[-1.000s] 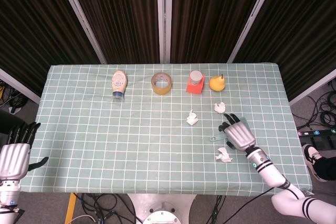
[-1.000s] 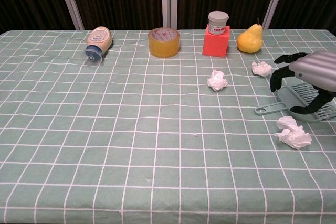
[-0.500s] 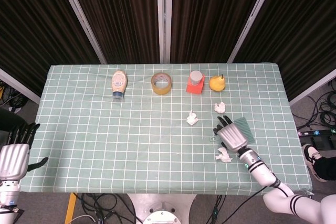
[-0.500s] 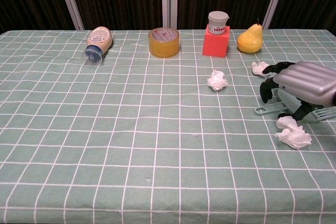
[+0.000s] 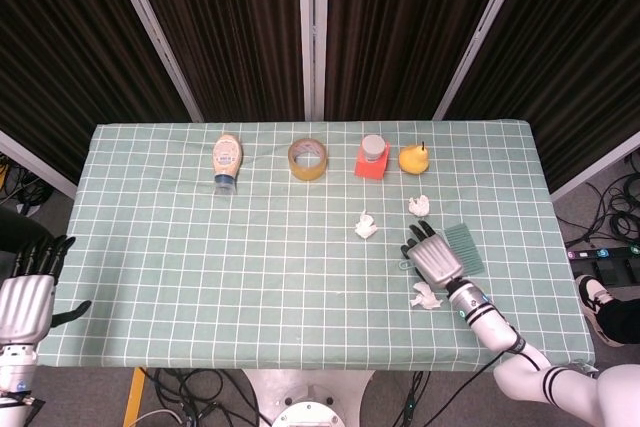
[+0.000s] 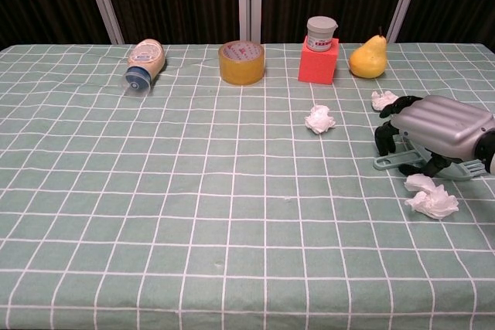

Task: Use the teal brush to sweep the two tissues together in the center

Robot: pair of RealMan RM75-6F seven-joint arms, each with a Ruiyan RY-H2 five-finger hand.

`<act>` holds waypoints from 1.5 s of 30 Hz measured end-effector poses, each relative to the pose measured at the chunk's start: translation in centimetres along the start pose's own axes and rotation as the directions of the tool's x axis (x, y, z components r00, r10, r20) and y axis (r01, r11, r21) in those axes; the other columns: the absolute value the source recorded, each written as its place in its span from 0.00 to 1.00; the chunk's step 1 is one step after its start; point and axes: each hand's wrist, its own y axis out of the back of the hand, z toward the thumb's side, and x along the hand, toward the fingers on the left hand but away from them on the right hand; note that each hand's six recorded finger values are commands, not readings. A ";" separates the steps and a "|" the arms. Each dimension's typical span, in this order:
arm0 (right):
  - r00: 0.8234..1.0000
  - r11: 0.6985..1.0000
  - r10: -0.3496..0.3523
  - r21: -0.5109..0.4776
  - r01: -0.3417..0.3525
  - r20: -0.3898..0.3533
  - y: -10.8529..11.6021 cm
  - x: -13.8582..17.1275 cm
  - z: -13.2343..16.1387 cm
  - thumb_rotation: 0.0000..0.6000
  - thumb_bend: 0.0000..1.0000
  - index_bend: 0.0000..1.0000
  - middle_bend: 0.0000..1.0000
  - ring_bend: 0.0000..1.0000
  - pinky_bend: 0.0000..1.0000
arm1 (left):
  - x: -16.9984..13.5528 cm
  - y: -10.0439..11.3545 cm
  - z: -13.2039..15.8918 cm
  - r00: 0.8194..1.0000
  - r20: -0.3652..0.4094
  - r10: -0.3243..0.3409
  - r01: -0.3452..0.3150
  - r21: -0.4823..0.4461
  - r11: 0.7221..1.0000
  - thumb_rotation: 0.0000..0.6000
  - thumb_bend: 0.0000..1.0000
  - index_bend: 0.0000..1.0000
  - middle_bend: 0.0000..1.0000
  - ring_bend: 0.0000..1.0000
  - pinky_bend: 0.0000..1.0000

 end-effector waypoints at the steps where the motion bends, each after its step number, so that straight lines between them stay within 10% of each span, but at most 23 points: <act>1: 1.000 1.000 -0.008 0.000 0.008 0.003 0.2 0.1 -0.1 1.00 0.35 0.58 0.53 0.19 0.11 | 0.0 0.0 0.0 1.000 -0.001 0.000 0.000 -0.001 1.000 1.00 0.00 0.11 0.10 0.01 0.04; 16: 0.982 0.961 -0.165 -0.210 0.182 0.095 6.6 0.4 -5.7 1.00 0.35 0.59 0.54 0.19 0.11 | 0.1 0.7 0.5 1.000 0.015 0.013 -0.014 0.010 1.000 1.00 0.00 0.11 0.10 0.01 0.04; 31: 0.980 0.820 -0.193 -0.540 0.190 0.052 8.2 -6.8 -7.9 1.00 0.37 0.60 0.55 0.19 0.11 | -0.5 1.9 0.6 1.000 -0.011 0.016 -0.015 0.039 0.999 1.00 0.00 0.11 0.10 0.01 0.04; 45: 0.951 0.605 -0.280 -0.793 0.069 -0.131 9.7 -10.9 1.1 1.00 0.36 0.60 0.55 0.19 0.11 | -0.7 1.8 0.6 1.000 -0.015 0.012 -0.011 0.043 0.999 1.00 0.00 0.11 0.10 0.01 0.04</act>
